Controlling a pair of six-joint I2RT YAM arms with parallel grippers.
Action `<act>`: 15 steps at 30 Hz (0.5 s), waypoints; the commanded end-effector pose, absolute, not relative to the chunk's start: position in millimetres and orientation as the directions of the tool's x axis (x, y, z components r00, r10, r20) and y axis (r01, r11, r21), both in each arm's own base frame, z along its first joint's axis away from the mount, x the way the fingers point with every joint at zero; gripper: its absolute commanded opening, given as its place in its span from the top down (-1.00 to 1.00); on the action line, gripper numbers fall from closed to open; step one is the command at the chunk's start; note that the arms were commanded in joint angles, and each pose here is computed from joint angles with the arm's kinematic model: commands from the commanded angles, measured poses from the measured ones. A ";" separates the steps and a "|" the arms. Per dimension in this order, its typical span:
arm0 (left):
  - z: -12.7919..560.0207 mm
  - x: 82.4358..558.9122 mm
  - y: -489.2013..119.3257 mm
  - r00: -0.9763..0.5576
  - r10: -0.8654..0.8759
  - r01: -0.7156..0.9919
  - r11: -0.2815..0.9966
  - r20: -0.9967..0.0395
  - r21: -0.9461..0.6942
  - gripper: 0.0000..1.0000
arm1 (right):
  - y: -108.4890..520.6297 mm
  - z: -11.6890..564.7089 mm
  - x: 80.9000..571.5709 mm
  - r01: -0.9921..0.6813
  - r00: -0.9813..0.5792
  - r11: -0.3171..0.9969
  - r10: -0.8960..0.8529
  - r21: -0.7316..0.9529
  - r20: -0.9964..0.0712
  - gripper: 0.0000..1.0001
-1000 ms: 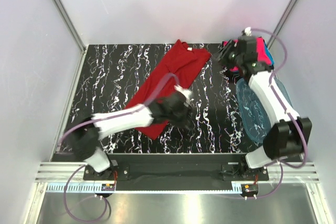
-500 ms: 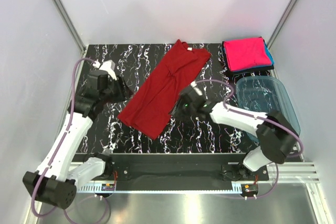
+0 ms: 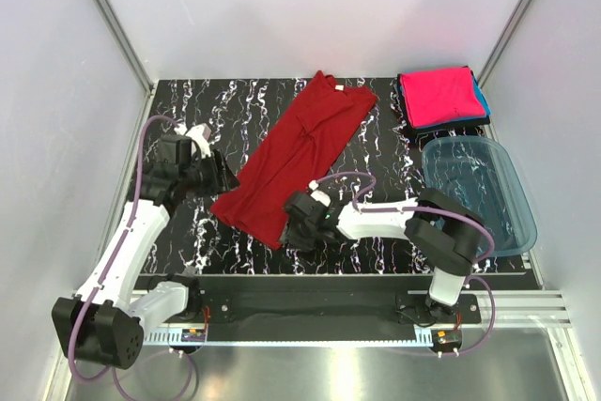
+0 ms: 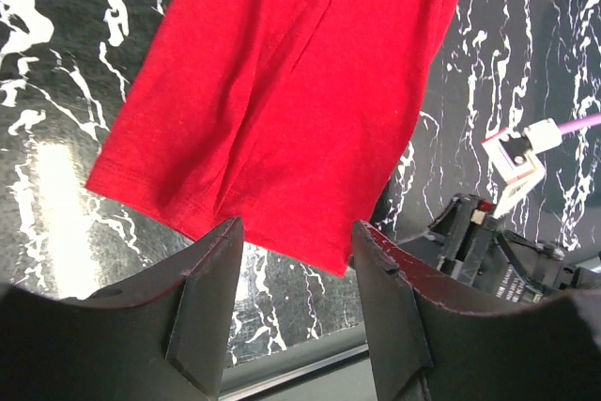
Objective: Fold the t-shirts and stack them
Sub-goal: Fold the tshirt
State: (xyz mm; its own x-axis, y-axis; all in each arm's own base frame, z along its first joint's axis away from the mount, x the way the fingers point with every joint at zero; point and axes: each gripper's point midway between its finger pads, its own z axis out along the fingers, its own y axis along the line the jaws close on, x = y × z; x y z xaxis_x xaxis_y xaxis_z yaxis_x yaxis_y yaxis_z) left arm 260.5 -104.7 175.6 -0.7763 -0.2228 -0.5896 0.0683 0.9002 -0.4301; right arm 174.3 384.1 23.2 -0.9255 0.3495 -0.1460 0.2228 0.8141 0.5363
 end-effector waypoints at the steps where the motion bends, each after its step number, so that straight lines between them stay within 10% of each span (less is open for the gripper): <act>1: 181.4 264.8 -112.7 -0.754 -0.210 0.131 0.880 -0.622 -0.456 -0.09 | 405.1 24.9 178.6 0.246 -0.908 0.789 0.391 0.564 -0.152 0.10; 10: 177.6 262.9 -108.1 -0.742 -0.196 0.136 0.892 -0.641 -0.431 -0.11 | 404.4 13.3 179.8 0.221 -0.905 0.811 0.378 0.541 -0.196 0.19; 13: 175.0 261.0 -109.5 -0.749 -0.197 0.137 0.888 -0.632 -0.438 -0.12 | 395.5 17.6 181.7 0.202 -0.901 0.821 0.369 0.534 -0.228 0.95; 15: 170.7 256.2 -114.6 -0.767 -0.194 0.147 0.875 -0.612 -0.461 -0.12 | 379.1 23.8 176.2 0.198 -0.901 0.834 0.362 0.515 -0.240 1.00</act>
State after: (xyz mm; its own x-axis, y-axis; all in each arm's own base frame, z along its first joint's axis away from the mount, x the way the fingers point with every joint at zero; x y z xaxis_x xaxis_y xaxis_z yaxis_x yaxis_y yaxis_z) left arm 256.5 -106.8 165.3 -0.7822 -0.2092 -0.5869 0.0864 0.8964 -0.4347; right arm 175.0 401.8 17.5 -0.9173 0.3573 -0.1759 0.2085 0.8072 0.5523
